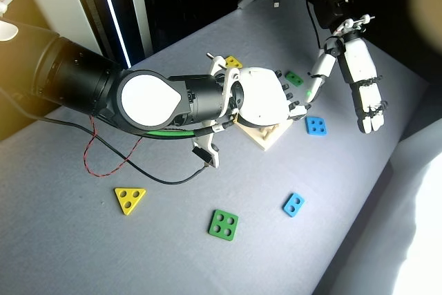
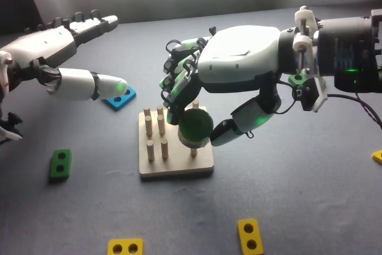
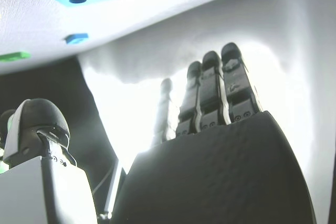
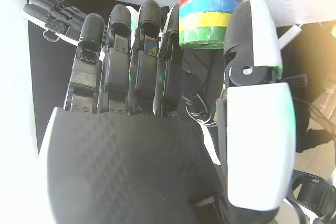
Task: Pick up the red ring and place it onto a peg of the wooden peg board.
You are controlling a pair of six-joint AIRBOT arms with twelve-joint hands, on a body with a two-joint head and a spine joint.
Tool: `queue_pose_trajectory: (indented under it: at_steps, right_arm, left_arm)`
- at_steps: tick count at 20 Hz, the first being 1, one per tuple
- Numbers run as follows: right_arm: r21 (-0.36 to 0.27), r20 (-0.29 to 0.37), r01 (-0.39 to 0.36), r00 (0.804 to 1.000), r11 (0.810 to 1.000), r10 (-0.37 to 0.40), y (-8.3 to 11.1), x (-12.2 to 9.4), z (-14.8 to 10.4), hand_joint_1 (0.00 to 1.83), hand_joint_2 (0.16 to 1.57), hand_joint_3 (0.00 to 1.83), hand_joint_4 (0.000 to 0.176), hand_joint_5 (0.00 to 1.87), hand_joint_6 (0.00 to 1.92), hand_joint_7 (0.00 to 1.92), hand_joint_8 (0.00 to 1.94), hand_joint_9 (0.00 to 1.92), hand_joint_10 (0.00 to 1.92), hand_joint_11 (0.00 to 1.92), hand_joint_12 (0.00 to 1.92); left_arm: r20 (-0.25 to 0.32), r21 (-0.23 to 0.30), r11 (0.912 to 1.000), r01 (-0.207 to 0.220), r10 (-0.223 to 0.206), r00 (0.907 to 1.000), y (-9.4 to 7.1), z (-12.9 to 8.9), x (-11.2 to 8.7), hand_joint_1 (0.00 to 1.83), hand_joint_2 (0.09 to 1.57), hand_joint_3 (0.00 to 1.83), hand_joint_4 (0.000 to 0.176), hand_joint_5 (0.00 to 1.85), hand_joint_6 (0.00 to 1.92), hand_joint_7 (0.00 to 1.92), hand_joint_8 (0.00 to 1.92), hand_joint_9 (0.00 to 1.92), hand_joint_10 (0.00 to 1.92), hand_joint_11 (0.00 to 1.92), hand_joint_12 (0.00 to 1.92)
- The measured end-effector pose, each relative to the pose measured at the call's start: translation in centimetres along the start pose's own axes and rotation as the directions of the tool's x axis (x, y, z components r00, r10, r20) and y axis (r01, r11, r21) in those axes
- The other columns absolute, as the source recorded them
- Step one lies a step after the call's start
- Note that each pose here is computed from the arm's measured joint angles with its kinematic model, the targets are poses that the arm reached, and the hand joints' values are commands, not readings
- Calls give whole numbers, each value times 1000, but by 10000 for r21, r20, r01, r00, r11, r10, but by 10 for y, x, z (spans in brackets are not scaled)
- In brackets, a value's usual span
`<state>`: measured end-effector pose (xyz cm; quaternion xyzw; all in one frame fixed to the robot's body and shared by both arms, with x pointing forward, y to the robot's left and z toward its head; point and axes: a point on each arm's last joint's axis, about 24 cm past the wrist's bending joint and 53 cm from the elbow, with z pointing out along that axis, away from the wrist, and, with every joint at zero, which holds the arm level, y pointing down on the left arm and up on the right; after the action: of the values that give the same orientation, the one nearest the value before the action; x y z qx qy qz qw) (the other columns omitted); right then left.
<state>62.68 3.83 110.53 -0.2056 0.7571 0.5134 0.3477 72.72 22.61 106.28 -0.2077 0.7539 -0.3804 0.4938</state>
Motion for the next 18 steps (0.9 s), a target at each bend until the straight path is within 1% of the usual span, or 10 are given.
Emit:
queue_pose_trajectory:
  at_steps: [1, 3, 4, 5, 8, 10, 11, 13, 14, 18]
  right_arm:
    - [-4, -1, -4, 10000, 10000, 4, 0, 0, 0, 1102, 1154, 1, 0, 902, 1124, 646, 4, 402, 3, 0, 660]
    - [9, -26, -35, 10000, 10000, 35, -1, 2, 0, 1112, 1166, 0, 0, 878, 1159, 645, 2, 399, 1, 0, 521]
    - [27, -28, -91, 10000, 10000, 91, -2, 3, 0, 1111, 1169, 1, 0, 870, 1171, 642, 2, 397, 2, 0, 440]
    - [54, -93, -37, 9999, 10000, 38, -3, 5, 0, 1109, 1174, 1, 0, 862, 1183, 638, 1, 392, 0, 0, 367]
    - [21, -127, -69, 9999, 10000, 69, -2, 7, 2, 1111, 1172, 0, 0, 868, 1175, 640, 4, 397, 2, 0, 459]
    - [256, -229, -714, 9971, 9971, 720, -20, 17, 8, 1095, 1174, 1, 0, 864, 1183, 634, 3, 390, 1, 0, 479]
    - [641, -412, -467, 9979, 9968, 494, -30, 25, 10, 1095, 1174, 1, 0, 864, 1184, 634, 3, 390, 1, 0, 480]
    - [776, -542, -508, 9970, 9957, 551, -35, 30, 8, 1107, 1178, 0, 0, 856, 1194, 640, 6, 399, 4, 0, 777]
    - [770, -507, -584, 9968, 9953, 624, -36, 29, 9, 1096, 1179, 0, 0, 855, 1197, 639, 6, 400, 4, 0, 813]
    - [819, -499, -586, 9968, 9949, 629, -37, 29, 9, 1081, 1179, 0, 0, 857, 1196, 640, 4, 400, 4, 0, 739]
  left_arm:
    - [-2, 1, 10000, -3, 3, 10000, 0, 0, 0, 431, 1010, 1, 168, 0, 0, 0, 0, 0, 0, 0, 0]
    - [0, -4, 10000, 3, -3, 10000, 0, 0, 0, 433, 1009, 0, 174, 2, 1, 0, 0, 0, 0, 0, 0]
    - [-2, 5, 10000, -1, 1, 10000, 0, 0, 0, 431, 1012, 1, 162, 0, 0, 0, 0, 0, 0, 0, 0]
    - [12, 17, 10000, 15, -15, 10000, -1, 0, 0, 421, 1009, 0, 163, 0, 0, 0, 0, 0, 0, 0, 0]
    - [10, 23, 10000, 4, -4, 10000, -1, 0, 0, 418, 1007, 0, 169, 0, 0, 0, 0, 0, 0, 0, 0]
    - [17, 18, 10000, 14, -14, 10000, -2, 2, -1, 432, 1008, 0, 166, 1, 0, 0, 0, 0, 0, 0, 0]
    - [32, 102, 9999, -24, 23, 10000, -4, 2, -2, 433, 1008, 0, 166, 1, 0, 0, 0, 0, 0, 0, 0]
    - [22, 47, 10000, -11, 11, 10000, -3, 2, -2, 411, 1007, 0, 174, 0, 0, 0, 0, 0, 0, 0, 0]
    - [23, 40, 10000, 9, -9, 10000, -3, 2, -1, 415, 1005, 0, 175, 3, 1, 0, 0, 0, 0, 0, 0]
    - [-12, 67, 10000, -26, 26, 10000, -4, 2, 0, 432, 1010, 1, 170, 6, 2, 0, 0, 0, 0, 0, 0]
